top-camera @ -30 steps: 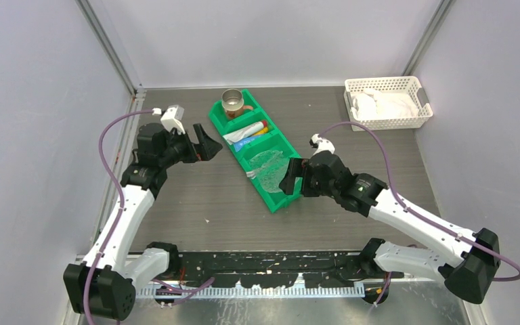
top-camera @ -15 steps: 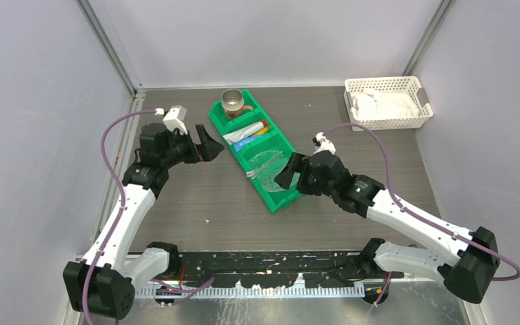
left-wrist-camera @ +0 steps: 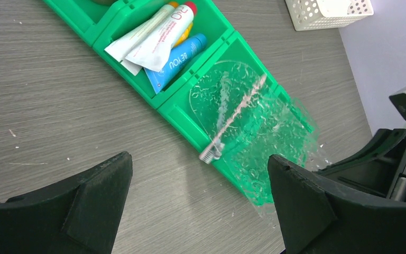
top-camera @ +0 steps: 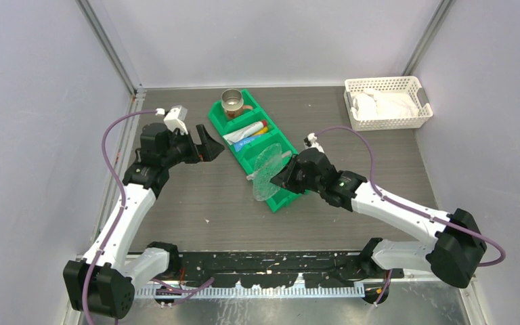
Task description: Prepare toiletry sets of a toothbrush and toothpaste on the tray
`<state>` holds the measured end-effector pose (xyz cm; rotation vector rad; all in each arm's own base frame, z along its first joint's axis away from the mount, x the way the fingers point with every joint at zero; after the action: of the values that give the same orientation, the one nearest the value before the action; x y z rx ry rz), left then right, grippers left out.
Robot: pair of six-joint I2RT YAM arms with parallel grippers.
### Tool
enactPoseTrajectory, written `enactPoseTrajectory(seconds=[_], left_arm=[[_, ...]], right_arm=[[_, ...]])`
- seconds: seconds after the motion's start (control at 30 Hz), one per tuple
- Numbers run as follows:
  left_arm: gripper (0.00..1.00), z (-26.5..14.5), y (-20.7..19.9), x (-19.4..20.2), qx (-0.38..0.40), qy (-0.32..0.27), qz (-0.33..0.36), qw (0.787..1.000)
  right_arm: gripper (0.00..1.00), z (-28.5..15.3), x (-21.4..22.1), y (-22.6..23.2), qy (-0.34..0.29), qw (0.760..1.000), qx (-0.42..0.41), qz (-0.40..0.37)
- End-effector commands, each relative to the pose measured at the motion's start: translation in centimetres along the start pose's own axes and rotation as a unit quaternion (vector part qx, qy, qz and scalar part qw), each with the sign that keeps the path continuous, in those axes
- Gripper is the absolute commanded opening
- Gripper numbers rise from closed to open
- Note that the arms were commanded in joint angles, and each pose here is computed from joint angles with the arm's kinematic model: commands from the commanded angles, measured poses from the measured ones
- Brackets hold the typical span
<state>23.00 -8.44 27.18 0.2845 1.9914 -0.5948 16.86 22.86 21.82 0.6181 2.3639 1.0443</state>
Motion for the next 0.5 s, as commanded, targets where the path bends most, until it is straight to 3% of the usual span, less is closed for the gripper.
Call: enactPoseTrajectory(seconds=[0.0,0.07,0.47], left_arm=[[1.00,-0.5,-0.5,-1.3,0.005,-0.022,0.017,1.000],[1.00,-0.5,-0.4,-1.3,0.004,-0.023,0.017,1.000],[1.00,-0.5,-0.5,-1.3,0.004,-0.023,0.014,1.000]], right_arm=[[0.06,-1.0,-0.7,1.1,-0.032,0.999,-0.017,-0.002],[0.01,-1.9,-1.1,1.4,-0.043,0.999,-0.013,-0.011],[0.01,-8.5,-2.8,4.5,-0.069,0.994,-0.058,-0.066]])
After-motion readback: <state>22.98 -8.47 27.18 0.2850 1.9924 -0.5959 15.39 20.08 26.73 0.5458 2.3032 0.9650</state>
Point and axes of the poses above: each gripper's point midway between its finger pads, its own z axis out along the fingers, its own y axis along the line the jaws close on, x = y × z, the point moved 10 cm from there along -z, back along the fingers, and after that the axes turned 14 degrees about z, right-handed, at the moved point
